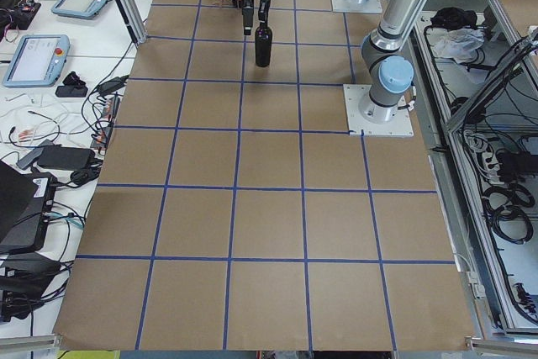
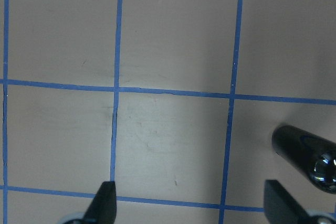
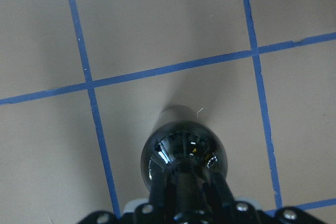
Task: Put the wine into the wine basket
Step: 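Lift the bottle with the right gripper and carry it to the wire rack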
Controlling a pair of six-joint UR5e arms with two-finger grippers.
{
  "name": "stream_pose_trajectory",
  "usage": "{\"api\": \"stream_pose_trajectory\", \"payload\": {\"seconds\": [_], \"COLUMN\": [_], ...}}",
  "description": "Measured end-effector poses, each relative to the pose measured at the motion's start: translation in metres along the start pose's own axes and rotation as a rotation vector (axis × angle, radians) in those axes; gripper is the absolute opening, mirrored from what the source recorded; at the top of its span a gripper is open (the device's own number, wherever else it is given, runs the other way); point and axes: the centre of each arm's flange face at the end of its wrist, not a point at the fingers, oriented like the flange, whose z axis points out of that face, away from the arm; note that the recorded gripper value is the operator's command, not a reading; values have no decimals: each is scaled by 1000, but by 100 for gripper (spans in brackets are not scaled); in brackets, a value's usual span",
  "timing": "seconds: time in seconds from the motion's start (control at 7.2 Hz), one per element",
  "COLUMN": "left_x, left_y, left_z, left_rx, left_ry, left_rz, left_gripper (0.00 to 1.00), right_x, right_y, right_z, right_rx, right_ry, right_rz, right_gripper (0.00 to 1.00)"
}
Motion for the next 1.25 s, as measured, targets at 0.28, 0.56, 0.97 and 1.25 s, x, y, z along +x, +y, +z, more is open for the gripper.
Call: {"api": "stream_pose_trajectory", "payload": {"seconds": [0.28,0.56,0.97,1.25], "left_x": [1,2,2,2], "left_y": [0,0,0,0], "left_z": [0,0,0,0], "left_rx": [0,1,1,0], "left_ry": [2,4,5,6], "left_rz": [2,3,3,3], "left_gripper": [100,100,100,100], "right_x": [30,95,207,264], "right_y": [-25,-56,-86,-94], "right_z": [-31,-79,-139,-165], "right_rx": [16,-13,-48,-56], "right_ry": [-32,-44,-18,-1], "right_rz": [32,7,-31,-91], "right_gripper": [0,0,0,0]}}
